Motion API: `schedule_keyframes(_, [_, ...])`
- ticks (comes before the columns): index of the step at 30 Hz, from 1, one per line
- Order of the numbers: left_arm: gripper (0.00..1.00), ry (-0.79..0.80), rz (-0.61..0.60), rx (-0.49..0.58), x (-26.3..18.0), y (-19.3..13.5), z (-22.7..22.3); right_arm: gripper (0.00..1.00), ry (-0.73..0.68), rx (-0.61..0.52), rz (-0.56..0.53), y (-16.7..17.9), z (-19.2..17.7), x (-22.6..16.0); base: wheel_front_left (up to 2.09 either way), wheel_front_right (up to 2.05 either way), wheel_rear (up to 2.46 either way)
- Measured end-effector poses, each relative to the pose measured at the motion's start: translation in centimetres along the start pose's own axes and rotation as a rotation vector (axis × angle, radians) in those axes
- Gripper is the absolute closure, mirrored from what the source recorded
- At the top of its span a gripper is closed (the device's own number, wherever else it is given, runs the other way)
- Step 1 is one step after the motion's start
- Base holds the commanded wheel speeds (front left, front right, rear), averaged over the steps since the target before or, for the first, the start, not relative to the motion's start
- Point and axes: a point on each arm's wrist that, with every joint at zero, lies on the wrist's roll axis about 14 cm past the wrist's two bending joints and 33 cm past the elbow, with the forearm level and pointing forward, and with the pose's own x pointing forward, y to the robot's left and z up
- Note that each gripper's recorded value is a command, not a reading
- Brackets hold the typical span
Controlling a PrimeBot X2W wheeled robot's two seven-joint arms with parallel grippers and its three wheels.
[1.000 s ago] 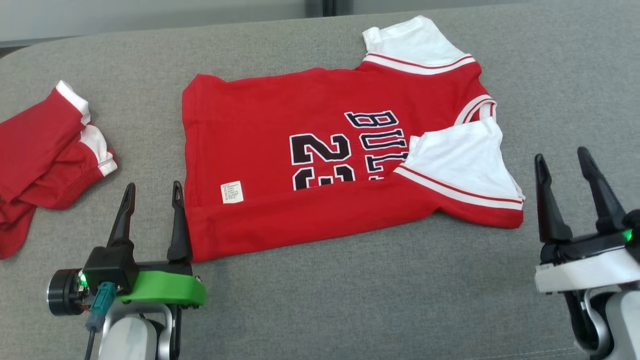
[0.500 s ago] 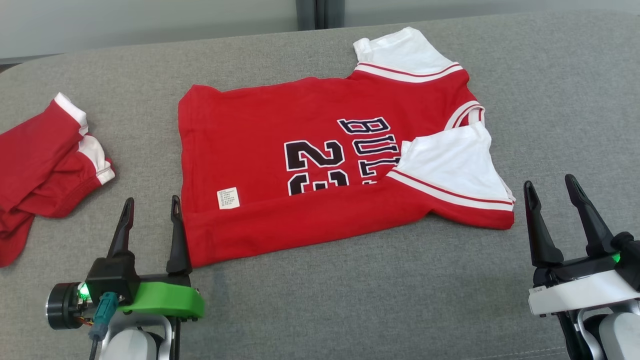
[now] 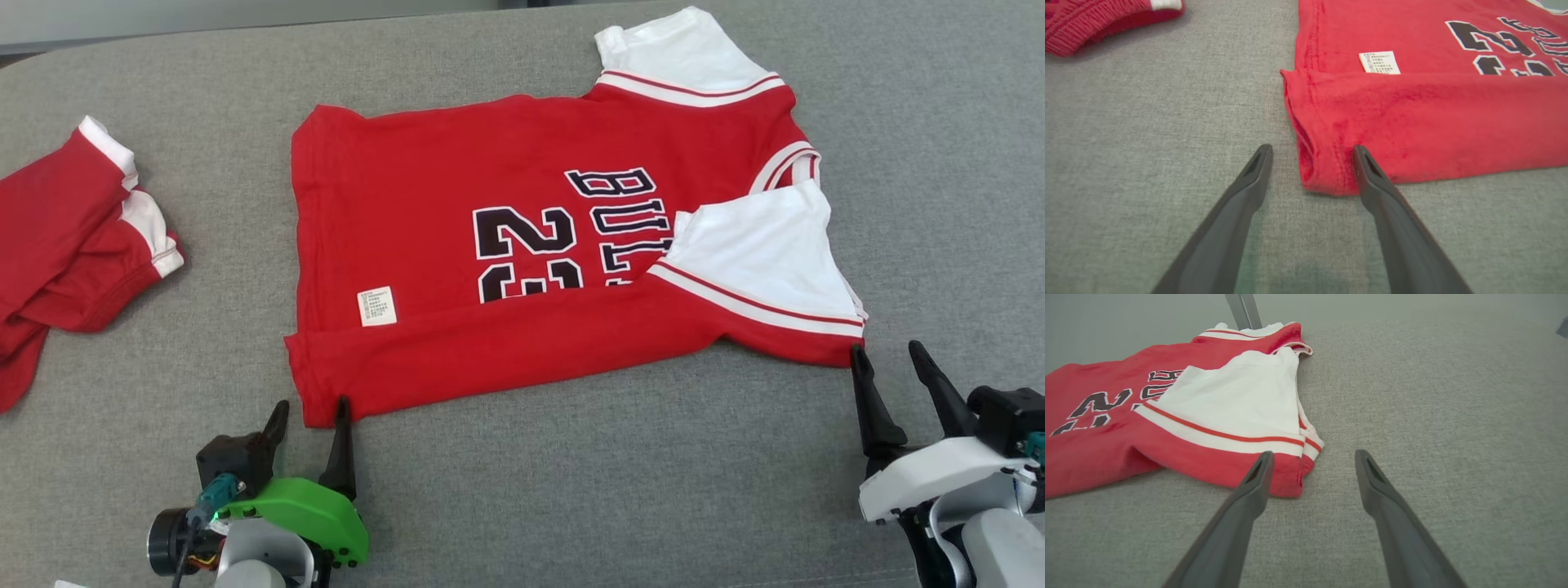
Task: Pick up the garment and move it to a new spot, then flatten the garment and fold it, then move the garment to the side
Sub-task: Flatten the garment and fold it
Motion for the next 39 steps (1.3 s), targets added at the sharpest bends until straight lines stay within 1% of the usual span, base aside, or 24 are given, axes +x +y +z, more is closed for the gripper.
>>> schedule_keyframes(5, [0.0,0.044,-0.028,-0.037,1.0,-0.4,-0.5,0.0,0.062,0.02,0.007,0.1,-1.8,1.4,0.0,0.0,0.0])
schedule_keyframes(8, [0.0,0.08,-0.041,-0.066,1.3,-0.6,-1.0,0.0,0.081,0.025,0.022,0.5,-2.1,2.2,0.0,0.0,0.0])
schedule_keyframes(9, [0.54,0.1,-0.051,-0.071,1.4,-0.8,-1.2,0.0,0.094,0.029,0.03,0.7,-2.4,2.4,0.0,0.0,0.0])
schedule_keyframes(10, [0.78,0.109,-0.061,-0.069,1.5,-0.9,-1.2,0.16,0.102,0.034,0.035,0.9,-2.6,2.5,0.0,0.0,0.0])
schedule_keyframes(11, [1.0,0.118,-0.069,-0.075,1.5,-1.1,-1.3,0.58,0.112,0.04,0.037,1.0,-2.7,2.6,0.0,0.0,0.0])
schedule_keyframes(12, [1.0,0.126,-0.082,-0.074,1.6,-1.3,-1.4,0.7,0.119,0.046,0.04,1.0,-2.8,2.7,0.0,0.0,0.0])
schedule_keyframes(13, [1.0,0.123,-0.092,-0.07,1.6,-1.5,-1.3,1.0,0.122,0.053,0.037,1.0,-2.8,2.8,0.0,0.0,0.0])
schedule_keyframes(19, [1.0,0.045,-0.098,-0.067,1.4,-1.3,0.5,1.0,0.109,0.071,0.044,0.8,-2.3,3.0,0.0,0.0,0.0])
schedule_keyframes(24, [1.0,0.002,-0.093,-0.044,0.6,-0.7,2.0,1.0,0.081,0.067,0.043,0.2,-1.6,1.7,0.0,0.0,0.0])
schedule_keyframes(30, [1.0,0.061,-0.089,-0.012,-1.1,-0.2,1.3,1.0,0.044,0.082,0.037,0.1,-0.9,-0.8,0.0,0.0,0.0])
schedule_keyframes(38, [1.0,0.169,-0.091,-0.018,-3.4,-0.1,-0.9,1.0,0.084,0.142,-0.009,0.2,-2.6,-5.0,0.0,0.0,0.0])
schedule_keyframes(39, [0.97,0.171,-0.093,-0.018,-3.4,-0.2,-1.0,1.0,0.078,0.141,-0.009,0.3,-2.5,-5.2,0.0,0.0,0.0])
